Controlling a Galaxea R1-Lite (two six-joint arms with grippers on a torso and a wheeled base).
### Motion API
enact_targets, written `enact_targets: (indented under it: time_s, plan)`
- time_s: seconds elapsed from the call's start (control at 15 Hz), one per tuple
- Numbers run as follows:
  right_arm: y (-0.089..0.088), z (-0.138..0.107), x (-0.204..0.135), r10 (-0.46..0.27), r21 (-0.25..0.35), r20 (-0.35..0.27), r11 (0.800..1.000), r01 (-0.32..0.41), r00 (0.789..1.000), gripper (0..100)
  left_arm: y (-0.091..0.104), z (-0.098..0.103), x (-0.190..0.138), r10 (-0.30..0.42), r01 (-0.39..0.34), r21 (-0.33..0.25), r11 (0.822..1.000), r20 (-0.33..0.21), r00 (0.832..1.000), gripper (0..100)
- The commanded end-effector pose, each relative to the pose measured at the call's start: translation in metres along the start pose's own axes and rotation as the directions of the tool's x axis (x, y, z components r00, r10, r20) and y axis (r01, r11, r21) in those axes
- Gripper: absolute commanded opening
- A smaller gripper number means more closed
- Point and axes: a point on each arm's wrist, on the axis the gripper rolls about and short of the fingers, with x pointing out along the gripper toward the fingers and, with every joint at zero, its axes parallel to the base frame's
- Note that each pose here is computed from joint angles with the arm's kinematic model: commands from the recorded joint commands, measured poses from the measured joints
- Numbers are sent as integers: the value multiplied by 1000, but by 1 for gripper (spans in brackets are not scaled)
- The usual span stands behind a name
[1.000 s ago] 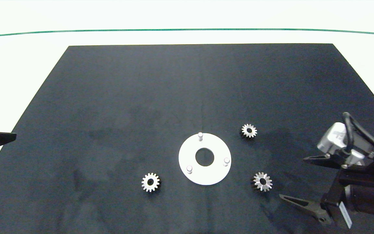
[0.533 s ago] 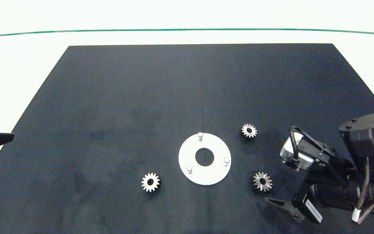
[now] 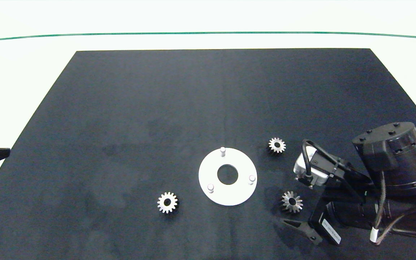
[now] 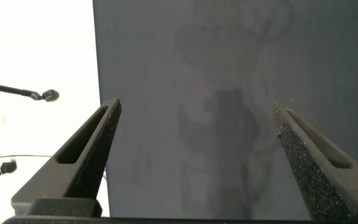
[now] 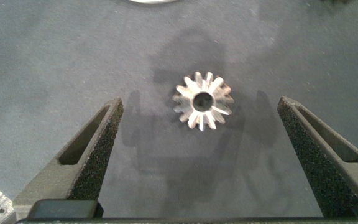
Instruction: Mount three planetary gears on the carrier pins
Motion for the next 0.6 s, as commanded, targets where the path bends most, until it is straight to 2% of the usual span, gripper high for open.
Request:
enact_targets:
  time_s: [0.07,0.4,0.6]
  plan:
    - [1,1,5,4,-8,-1,1000,-4,1000,100,0,-1,-6,3,-3,1,1000,17,1000,100]
    - [4,5,16,5,-14,11,1000,-5,1000,100,0,-1,-7,5,-5,0,1000,18,1000,100]
    - [6,4,22,13,-18,-5,1000,-13,1000,100,0,-1,-7,3,-3,1,1000,18,1000,100]
